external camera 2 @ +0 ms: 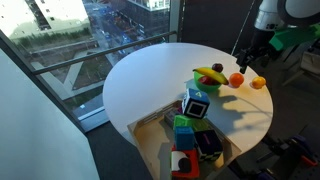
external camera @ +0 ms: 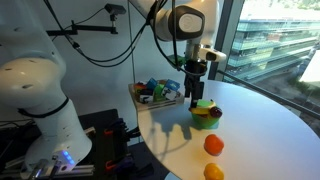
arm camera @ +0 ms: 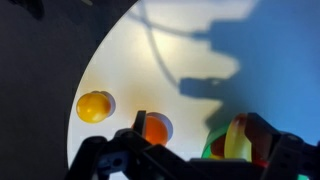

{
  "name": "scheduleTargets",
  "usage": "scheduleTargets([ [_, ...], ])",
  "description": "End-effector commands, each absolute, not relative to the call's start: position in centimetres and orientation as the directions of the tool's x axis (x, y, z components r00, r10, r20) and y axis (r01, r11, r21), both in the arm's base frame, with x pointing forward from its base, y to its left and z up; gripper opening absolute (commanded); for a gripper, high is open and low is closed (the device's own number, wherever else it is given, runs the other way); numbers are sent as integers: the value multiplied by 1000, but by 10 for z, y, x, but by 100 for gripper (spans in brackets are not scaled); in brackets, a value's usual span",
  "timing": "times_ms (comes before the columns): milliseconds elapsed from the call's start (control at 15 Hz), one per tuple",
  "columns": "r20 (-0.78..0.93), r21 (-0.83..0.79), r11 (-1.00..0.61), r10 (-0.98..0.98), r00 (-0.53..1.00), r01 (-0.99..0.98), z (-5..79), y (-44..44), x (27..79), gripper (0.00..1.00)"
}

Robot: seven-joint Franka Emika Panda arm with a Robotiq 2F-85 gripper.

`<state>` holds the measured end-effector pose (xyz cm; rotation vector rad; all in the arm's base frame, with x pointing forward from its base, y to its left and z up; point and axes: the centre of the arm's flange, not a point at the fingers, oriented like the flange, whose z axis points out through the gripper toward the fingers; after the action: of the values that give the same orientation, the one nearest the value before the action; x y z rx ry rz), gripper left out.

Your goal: Put the plum in the green bowl.

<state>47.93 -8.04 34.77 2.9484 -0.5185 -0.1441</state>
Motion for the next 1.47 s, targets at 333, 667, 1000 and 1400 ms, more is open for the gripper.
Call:
scheduleTargets([
  [333,-130,102,-994,-42,991,-29,384,-81,435,100],
  [667,-141,45,-998,32,989,39,403,-78,417,100],
  [1000,-126,-32,-998,51,991,47,427,-73,400,100],
  [1400,-72,-64,-998,6,997,2,451,-65,379,100],
])
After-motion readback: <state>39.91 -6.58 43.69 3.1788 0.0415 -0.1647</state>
